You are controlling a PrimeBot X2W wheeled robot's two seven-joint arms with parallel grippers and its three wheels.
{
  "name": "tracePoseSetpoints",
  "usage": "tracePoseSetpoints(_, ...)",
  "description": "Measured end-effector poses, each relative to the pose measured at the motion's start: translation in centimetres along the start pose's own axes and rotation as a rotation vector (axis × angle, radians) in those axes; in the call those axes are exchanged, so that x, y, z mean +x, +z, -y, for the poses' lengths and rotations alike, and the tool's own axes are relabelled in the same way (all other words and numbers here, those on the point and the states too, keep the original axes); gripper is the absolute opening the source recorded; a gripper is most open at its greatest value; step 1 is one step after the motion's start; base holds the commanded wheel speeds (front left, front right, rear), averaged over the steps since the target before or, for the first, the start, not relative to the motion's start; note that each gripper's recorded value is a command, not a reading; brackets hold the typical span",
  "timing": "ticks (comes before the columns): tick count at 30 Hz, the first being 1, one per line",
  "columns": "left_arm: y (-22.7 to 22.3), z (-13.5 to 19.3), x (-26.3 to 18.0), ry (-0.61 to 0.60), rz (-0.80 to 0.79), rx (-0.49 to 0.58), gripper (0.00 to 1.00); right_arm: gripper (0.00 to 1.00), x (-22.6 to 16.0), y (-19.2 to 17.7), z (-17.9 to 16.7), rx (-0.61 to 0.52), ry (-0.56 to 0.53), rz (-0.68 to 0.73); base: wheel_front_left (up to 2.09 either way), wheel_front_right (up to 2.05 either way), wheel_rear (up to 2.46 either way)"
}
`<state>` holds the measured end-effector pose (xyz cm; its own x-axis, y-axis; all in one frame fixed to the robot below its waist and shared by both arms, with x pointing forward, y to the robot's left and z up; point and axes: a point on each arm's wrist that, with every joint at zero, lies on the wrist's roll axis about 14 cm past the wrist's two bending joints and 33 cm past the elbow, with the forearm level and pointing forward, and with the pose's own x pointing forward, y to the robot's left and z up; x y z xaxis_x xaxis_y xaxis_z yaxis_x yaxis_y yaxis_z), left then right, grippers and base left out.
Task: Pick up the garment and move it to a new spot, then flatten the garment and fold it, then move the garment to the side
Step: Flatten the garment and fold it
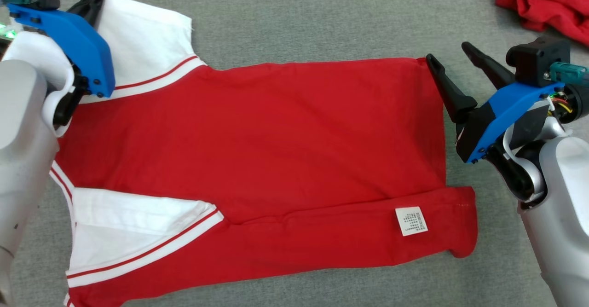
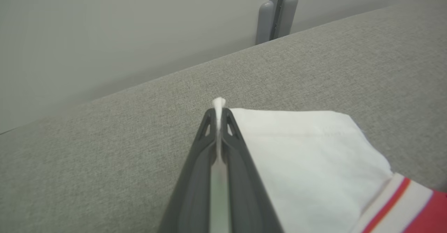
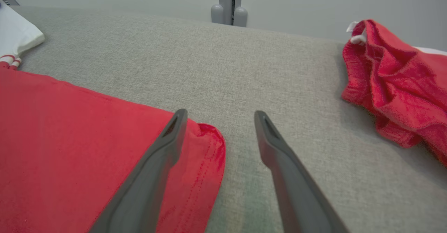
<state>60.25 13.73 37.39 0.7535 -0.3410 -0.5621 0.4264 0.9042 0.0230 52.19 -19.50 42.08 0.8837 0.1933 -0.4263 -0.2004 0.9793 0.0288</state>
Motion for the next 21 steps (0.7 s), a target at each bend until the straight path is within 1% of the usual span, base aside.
tracePoseSetpoints(3,0.4,0.4,-0.3,-0.009,0.019,0.009,0.00,1.00,0.3,-0.7,-0.6,0.024,0.021,-0.036,0.00,0.00,0.00)
tracePoseSetpoints(9,0.8,0.4,-0.8,-0.011,0.047,0.019,0.00,1.00,1.0,-3.1,-1.4,0.020,0.043,-0.145,0.00,0.00,0.00)
tracePoseSetpoints(12,1.4,0.4,-0.9,-0.012,0.069,0.018,0.00,1.00,1.1,-3.6,-1.8,0.026,0.054,-0.169,0.00,0.00,0.00)
tracePoseSetpoints(13,1.5,0.5,-0.9,-0.013,0.073,0.020,0.00,0.44,1.2,-3.8,-1.8,0.027,0.054,-0.172,0.00,0.00,0.00)
tracePoseSetpoints(14,1.5,0.5,-1.0,-0.015,0.077,0.018,0.00,0.03,1.2,-3.9,-1.8,0.028,0.055,-0.176,0.00,0.00,0.00)
tracePoseSetpoints(15,1.5,0.6,-1.0,-0.017,0.080,0.018,0.00,0.00,1.3,-3.9,-1.8,0.030,0.054,-0.175,0.00,0.00,0.00)
tracePoseSetpoints(21,2.7,0.4,-1.8,-0.011,0.133,0.008,0.00,0.00,2.0,-2.4,-1.3,0.042,0.028,-0.086,0.00,0.00,0.00)
